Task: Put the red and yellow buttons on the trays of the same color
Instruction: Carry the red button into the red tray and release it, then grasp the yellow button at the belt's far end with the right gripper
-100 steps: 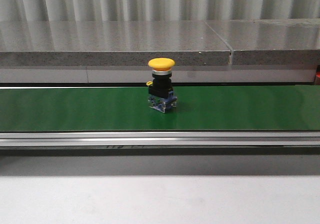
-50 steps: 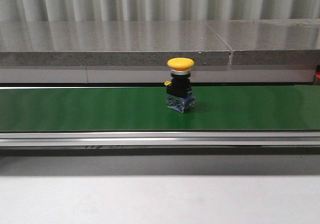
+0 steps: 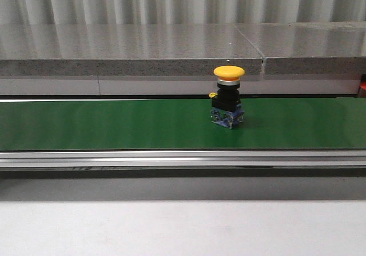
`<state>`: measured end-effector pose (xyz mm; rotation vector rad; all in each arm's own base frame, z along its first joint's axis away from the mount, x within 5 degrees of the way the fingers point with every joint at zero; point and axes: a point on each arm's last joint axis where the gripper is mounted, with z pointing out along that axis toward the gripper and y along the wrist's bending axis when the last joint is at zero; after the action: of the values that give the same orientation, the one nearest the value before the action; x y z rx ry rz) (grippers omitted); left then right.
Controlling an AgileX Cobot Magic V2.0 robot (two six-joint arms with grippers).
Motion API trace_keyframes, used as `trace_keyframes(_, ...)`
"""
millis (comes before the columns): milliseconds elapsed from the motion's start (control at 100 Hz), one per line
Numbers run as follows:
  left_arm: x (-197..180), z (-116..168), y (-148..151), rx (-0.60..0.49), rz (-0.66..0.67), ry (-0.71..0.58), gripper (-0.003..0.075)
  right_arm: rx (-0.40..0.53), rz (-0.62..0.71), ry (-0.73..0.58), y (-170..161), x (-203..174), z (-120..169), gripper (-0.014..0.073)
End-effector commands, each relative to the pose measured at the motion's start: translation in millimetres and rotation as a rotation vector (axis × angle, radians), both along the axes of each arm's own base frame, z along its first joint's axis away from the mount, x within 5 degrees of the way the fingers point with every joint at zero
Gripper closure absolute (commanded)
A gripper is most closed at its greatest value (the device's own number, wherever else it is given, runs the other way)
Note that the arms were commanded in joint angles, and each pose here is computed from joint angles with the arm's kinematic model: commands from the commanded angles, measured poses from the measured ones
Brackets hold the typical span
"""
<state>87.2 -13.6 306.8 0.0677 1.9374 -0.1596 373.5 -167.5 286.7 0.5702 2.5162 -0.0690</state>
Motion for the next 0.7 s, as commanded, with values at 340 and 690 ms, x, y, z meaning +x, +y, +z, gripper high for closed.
trace_keyframes(340,2,14,-1,-0.022,-0.011,-0.098,0.0740,-0.068,0.160,-0.068,65,-69,86,0.0011)
trace_keyframes(690,2,14,-1,-0.022,-0.011,-0.098,0.0740,-0.056,0.449,0.056,139,-96,50,0.0011)
